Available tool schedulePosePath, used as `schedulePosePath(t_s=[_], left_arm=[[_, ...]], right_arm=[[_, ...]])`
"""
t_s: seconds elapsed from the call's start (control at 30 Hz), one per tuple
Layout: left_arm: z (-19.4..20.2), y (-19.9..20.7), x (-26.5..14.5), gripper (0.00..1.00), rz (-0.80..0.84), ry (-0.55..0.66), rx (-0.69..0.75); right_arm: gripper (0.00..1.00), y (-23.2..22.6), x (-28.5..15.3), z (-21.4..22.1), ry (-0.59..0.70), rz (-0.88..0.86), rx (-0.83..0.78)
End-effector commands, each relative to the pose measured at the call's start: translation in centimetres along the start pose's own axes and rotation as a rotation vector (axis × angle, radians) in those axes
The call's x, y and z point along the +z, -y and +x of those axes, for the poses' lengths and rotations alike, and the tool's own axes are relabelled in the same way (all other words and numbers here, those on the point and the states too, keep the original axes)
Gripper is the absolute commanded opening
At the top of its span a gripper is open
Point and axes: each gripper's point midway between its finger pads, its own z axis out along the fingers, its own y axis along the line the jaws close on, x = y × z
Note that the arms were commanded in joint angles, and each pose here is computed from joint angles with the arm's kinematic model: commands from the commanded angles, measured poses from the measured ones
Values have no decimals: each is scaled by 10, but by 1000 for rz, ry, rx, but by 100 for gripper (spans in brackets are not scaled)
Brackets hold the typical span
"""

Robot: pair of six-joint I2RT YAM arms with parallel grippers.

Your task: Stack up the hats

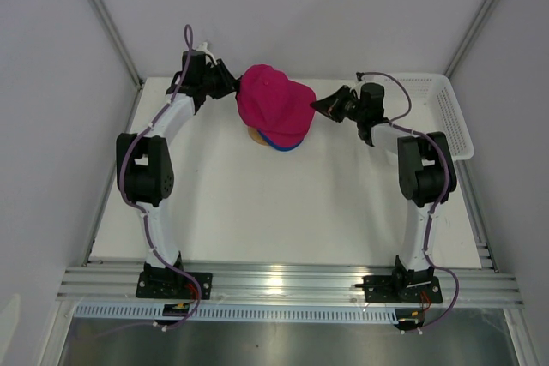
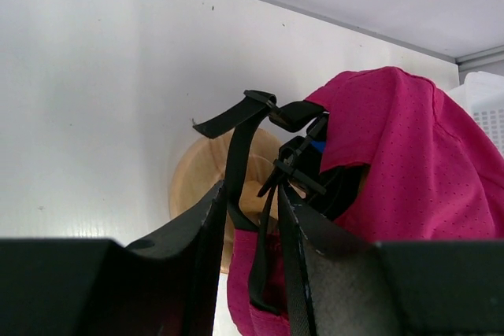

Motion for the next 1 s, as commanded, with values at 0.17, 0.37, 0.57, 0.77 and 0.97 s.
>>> schedulePosePath(t_s=[0.17,0.37,0.57,0.77,0.97], left_arm=[[-26,11,-11,35,-27,70,92],[-25,10,-5,35,-34,64,111],[-22,19,-1,35,-30,61,134],[-19,22,1,34,-50,55,159],[-17,20,6,34,-73,44,170]], right_arm=[[0,73,12,51,-86,151,51],[0,98,7,68,-105,244,45],[0,115,3,90,-152,344,-14],[0,135,-15,100,-150,490,-83],[0,138,-28,110,-155,511,-108]])
